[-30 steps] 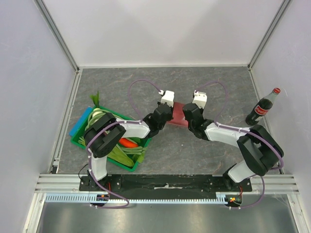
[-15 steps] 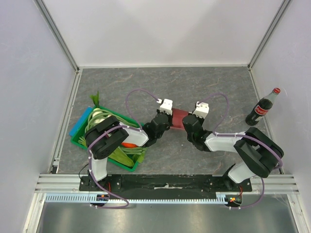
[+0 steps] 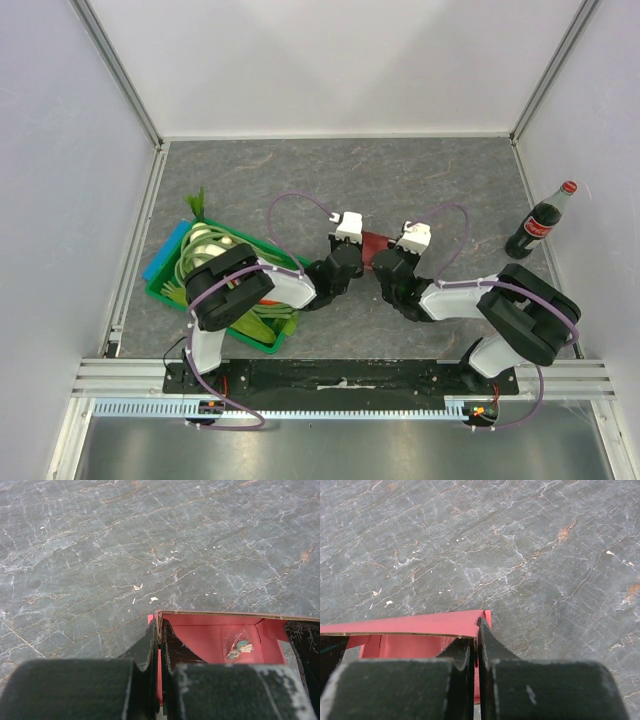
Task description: Fold the paper box
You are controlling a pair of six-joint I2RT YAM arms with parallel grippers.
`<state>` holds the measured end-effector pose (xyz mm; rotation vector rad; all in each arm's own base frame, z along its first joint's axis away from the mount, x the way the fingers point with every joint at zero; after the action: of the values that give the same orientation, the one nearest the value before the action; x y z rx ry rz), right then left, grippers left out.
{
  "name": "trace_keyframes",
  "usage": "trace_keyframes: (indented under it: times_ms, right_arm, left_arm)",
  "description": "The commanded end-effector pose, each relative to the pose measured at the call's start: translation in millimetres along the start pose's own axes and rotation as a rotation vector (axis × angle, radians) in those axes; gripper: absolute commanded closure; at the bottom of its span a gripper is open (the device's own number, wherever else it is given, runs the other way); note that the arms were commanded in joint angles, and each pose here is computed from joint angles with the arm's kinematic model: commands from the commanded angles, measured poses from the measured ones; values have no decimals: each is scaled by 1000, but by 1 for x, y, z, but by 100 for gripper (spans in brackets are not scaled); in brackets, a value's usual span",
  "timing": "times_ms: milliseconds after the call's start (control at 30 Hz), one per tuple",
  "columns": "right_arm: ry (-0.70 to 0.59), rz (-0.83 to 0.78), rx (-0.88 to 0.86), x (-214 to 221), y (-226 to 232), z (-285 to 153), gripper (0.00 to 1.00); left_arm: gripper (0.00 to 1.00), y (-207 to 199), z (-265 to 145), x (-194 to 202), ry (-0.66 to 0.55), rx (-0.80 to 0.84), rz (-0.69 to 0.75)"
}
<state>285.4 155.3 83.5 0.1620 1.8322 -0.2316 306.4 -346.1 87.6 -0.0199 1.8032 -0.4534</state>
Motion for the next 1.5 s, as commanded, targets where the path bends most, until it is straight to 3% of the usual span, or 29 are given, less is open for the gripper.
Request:
trace_keyframes:
  times_ms: [0,467,567,600,767,800,967,1000,1100,1133,1200,1267,1467]
  right_arm:
    - [21,-1,66,20,-17,-4,100]
    - [70,-65,0,36,-22,-12,94]
    - [95,-63,-25,32,-24,-20,76]
    - [129,-97,-19,36,-30,-24,66]
    - [217,-55,-130,24,-37,-50,41]
    - [284,-98,-170,33,-42,-60,33]
    - [334,-19,-380,5,-42,-96,16]
    - [346,-8,-386,0,-46,-100,4]
    - [337,126,-459,-41,-42,-94,2]
    - [383,164,-573,-49,-31,-98,2]
    - [411,255,-575,-71,-33,-68,2]
    - [495,278,-624,-71,-23,-48,2]
    - [487,344,-599,-60,-5,-6,2]
  left_arm:
    - [98,19,-2,30,34,-100,-2]
    - [98,35,-15,45,-47,-49,56]
    - [98,36,-17,44,-76,-63,75]
    - [98,37,-17,44,-83,-76,83]
    - [98,38,-17,44,-100,-90,98]
    - [98,38,-17,43,-105,-98,102]
    - [98,34,-18,37,-130,-94,122]
    - [98,33,-19,37,-132,-98,126]
    - [98,31,-19,36,-138,-99,133]
    - [98,32,-20,39,-135,-99,141]
    - [98,32,-19,38,-140,-103,146]
    - [98,31,-20,39,-142,-104,151]
    - [98,28,-20,35,-159,-106,155]
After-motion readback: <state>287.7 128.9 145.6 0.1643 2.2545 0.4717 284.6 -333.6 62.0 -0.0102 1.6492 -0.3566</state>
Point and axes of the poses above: each gripper's point midway between its finger pads, its own z axis out along the fingers, its own y axis along the line the jaws close on, x = y × z, the point moved 4 cm from there along -z, back along the fingers, and after that the axes turned 13 degrees about -z, right-handed, at the moved point
